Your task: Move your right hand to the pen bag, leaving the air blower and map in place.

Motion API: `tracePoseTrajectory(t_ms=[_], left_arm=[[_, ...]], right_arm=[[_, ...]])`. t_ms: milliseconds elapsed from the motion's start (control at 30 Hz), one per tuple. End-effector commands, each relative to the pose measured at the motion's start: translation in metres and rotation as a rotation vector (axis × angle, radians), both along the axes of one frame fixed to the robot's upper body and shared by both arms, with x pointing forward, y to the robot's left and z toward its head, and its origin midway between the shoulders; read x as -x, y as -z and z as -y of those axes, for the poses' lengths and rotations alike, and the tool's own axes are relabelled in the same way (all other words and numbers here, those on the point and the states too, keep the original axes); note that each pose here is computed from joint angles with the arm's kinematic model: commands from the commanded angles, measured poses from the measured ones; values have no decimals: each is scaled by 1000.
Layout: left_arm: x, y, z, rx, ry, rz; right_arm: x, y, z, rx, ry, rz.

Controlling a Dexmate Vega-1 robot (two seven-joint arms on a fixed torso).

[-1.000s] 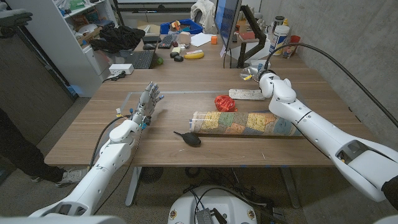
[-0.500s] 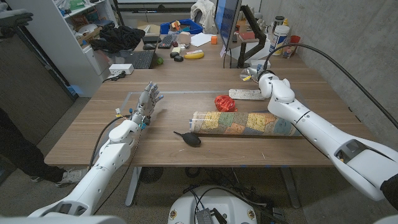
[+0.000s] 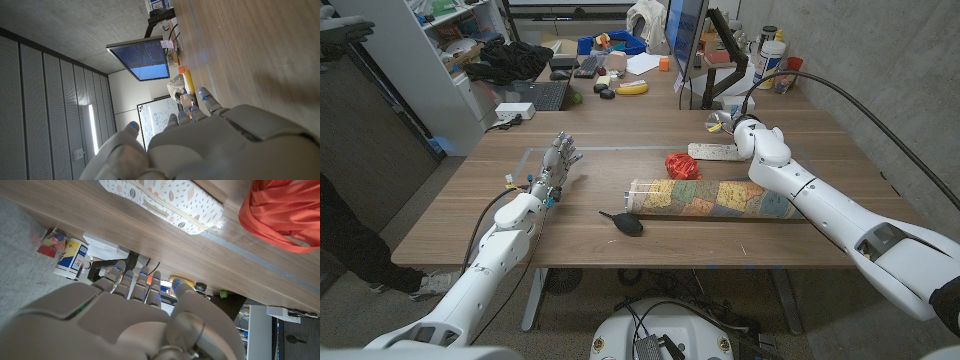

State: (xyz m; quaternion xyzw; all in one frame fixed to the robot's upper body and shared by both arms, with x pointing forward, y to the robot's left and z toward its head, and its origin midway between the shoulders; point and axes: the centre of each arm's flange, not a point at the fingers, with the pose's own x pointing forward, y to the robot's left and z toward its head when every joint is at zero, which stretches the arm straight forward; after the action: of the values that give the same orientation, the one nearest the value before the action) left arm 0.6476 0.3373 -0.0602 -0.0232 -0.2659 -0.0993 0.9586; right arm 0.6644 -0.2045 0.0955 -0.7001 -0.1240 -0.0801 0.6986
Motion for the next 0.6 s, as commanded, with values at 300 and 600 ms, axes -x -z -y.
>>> tracePoseTrajectory(t_ms=[300, 600], left_arm=[[-5, 2, -1, -1, 6, -11], [-7, 1, -1, -2, 7, -12]], right_arm=[[-6, 5, -4, 30, 11, -21], [-8, 5, -5, 31, 11, -24]])
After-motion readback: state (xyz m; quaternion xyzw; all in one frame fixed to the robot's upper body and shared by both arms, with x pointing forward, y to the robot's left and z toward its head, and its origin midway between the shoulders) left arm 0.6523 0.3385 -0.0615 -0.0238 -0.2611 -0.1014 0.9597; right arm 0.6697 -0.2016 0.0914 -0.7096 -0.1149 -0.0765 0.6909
